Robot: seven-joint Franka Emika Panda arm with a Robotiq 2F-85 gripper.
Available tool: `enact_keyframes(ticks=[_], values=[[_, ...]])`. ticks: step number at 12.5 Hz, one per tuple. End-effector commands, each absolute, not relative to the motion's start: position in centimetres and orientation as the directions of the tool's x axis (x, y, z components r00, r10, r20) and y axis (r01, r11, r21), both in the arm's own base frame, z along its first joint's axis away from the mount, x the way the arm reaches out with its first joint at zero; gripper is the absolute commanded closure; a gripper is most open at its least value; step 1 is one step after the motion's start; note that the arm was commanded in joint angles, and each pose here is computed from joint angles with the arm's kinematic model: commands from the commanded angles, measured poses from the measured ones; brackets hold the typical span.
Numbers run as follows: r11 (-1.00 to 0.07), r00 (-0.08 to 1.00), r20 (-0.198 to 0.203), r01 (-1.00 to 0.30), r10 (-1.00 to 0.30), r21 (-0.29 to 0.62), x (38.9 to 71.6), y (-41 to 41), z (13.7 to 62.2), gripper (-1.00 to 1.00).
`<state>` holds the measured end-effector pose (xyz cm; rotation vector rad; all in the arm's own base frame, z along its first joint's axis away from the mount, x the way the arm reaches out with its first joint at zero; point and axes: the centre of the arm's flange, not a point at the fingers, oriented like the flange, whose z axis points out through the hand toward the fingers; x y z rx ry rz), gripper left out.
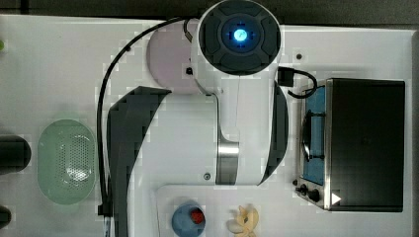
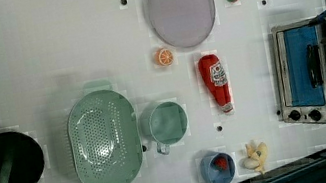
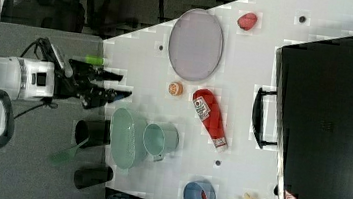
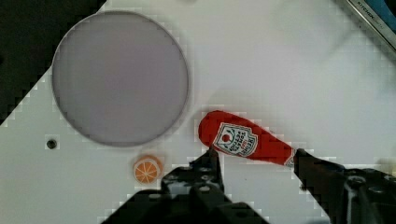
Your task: Pick Ketchup from the table and place it in strainer.
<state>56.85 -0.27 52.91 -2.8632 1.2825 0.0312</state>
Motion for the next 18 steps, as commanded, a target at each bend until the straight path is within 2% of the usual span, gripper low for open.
enact_keyframes(ticks=[1,3,6,9,13,18], values=[[-0.625,0.624,-0.051,-0.780,-0.780,0.021,48.4,-4.1,58.7,-0.59],[-0.630,0.628,-0.059,-0.776,-0.776,0.029,48.4,-4.1,58.2,-0.99],[-0.696,0.692,-0.083,-0.716,-0.718,0.048,48.6,-3.2,55.7,-1.00],[-0.807,0.803,-0.085,-0.589,-0.590,0.038,49.7,-1.7,52.3,-1.00],[-0.966,0.961,-0.096,-0.258,-0.258,0.011,50.4,0.0,46.6,-1.00],[-0.992,0.991,-0.044,0.126,0.127,-0.021,50.4,0.3,39.2,-1.00]])
